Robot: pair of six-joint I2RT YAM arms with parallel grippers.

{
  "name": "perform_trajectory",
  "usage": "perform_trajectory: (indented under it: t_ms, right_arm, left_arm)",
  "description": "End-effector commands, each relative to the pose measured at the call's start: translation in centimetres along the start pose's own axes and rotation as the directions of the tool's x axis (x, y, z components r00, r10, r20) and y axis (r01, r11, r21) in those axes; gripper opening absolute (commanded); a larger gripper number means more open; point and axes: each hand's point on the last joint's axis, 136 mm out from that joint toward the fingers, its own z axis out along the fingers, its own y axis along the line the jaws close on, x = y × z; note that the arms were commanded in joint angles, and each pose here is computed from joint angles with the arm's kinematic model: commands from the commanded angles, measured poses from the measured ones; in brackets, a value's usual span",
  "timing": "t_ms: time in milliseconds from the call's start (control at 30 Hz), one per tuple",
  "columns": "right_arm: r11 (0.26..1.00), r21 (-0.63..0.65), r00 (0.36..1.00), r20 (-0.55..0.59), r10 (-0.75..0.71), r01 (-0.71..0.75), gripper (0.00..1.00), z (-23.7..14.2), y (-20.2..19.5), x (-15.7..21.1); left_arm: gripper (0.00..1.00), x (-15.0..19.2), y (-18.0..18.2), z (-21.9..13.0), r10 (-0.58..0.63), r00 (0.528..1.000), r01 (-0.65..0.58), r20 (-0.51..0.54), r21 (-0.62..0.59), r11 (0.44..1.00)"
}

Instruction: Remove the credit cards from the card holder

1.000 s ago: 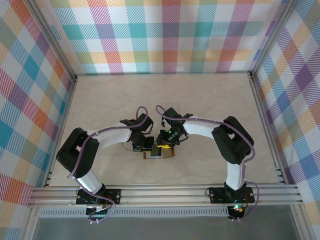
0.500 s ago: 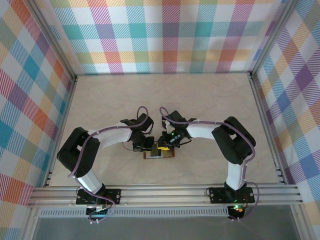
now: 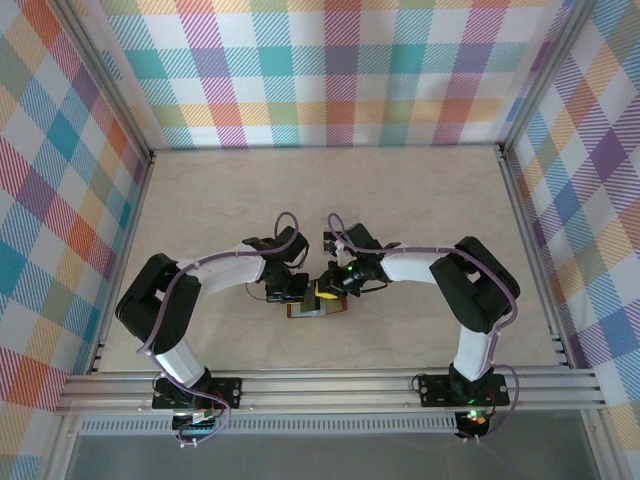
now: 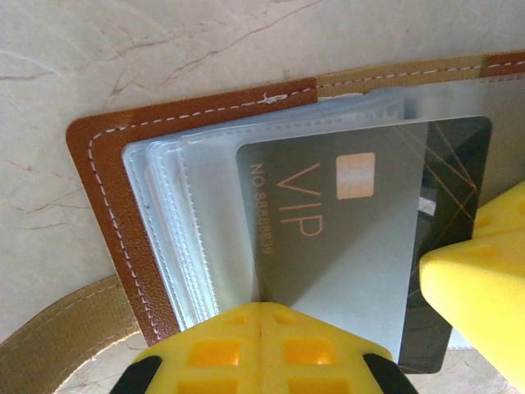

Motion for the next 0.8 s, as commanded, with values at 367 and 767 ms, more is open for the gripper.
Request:
perform_trajectory:
  t_ms: [367,767]
  right_arm:
    - [0.984,0.18,0.996,0.084,-0.035,0.02,0.07,-4.5,-2.4,-0.3]
    - [0.986,0.139,0.988,0.105,-0.11,0.095,0.06,-6.2,0.1,-0.4]
  left_arm:
    - [0.04,0.9,0.6,-1.2,0.005,1.0,-0.004,0.023,-0.047,0.999]
    - [0.06,-1.2,-0.7,-4.2,0.005,0.988,-0.004,0.155,-0.008,1.0]
